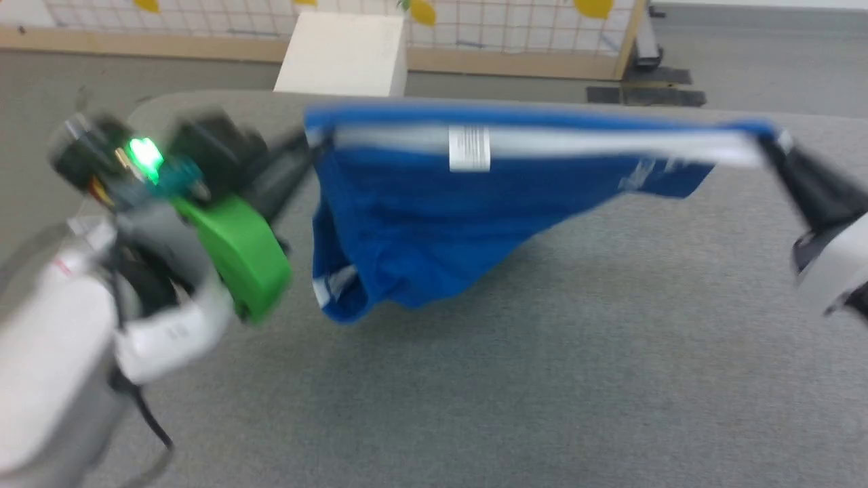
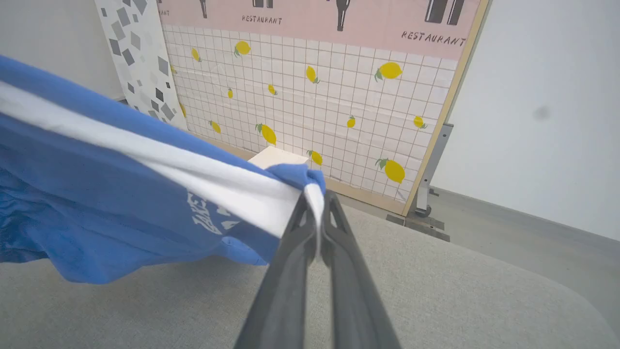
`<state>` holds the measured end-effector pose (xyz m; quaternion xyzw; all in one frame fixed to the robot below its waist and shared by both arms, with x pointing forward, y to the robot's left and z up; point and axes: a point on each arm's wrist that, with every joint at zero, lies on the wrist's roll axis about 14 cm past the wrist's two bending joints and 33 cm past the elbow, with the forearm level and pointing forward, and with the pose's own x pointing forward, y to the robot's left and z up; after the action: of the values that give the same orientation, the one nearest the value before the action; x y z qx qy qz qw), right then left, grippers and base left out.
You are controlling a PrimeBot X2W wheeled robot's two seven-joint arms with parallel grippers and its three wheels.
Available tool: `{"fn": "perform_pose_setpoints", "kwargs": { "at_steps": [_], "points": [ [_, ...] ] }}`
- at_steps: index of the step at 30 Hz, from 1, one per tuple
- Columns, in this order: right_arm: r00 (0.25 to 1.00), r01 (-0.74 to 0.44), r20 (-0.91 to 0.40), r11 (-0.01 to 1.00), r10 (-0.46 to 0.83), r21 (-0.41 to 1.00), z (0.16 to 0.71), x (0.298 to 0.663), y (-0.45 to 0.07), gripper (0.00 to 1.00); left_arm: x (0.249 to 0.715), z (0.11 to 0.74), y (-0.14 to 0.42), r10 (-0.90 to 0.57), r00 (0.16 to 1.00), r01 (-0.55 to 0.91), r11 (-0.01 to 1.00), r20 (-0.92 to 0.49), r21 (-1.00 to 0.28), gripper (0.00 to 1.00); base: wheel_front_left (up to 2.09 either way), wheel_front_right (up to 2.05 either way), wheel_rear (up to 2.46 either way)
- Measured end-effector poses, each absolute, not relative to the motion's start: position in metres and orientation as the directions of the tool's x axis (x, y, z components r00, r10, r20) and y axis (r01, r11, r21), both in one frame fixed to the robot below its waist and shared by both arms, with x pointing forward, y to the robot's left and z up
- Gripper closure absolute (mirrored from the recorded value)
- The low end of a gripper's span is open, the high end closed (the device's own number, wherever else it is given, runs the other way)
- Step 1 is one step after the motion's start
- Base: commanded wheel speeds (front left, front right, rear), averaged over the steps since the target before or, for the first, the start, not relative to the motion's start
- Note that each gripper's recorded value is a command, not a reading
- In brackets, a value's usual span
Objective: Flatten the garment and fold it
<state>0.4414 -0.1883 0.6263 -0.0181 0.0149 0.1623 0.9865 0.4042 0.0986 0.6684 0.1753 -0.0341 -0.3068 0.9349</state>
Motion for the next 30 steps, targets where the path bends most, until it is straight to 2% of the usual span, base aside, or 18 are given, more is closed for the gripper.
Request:
{"fn": "perform_pose_setpoints", "kwargs": {
  "at_steps": [8,13,17,23,30],
  "points": [
    [0.949,-0.247,0.168,0.960,0.267,-0.133,0.737,0.425,-0.222,1.00,0.406,0.774,0.077,-0.660,0.742,0.543,0.694,0.116,0.472,1.00,0.00,0.00,0.00],
    [0.942,-0.185,0.249,0.968,0.224,-0.172,0.781,0.410,-0.240,1.00,0.410,0.808,0.066,-0.680,0.717,0.535,0.677,0.152,0.505,1.00,0.00,0.00,0.00],
    [0.948,-0.129,0.262,0.971,0.181,-0.203,0.798,0.410,-0.255,1.00,0.419,0.818,0.055,-0.705,0.695,0.566,0.658,0.143,0.497,1.00,0.00,0.00,0.00],
    [0.968,-0.079,0.216,0.969,0.131,-0.235,0.797,0.442,-0.272,1.00,0.455,0.814,0.041,-0.720,0.690,0.613,0.636,0.074,0.469,1.00,0.00,0.00,0.00],
    [0.977,-0.030,0.196,0.960,0.088,-0.277,0.787,0.517,-0.287,1.00,0.527,0.797,0.026,-0.704,0.711,0.612,0.616,-0.003,0.497,1.00,0.00,0.00,0.00]
  ]
}}
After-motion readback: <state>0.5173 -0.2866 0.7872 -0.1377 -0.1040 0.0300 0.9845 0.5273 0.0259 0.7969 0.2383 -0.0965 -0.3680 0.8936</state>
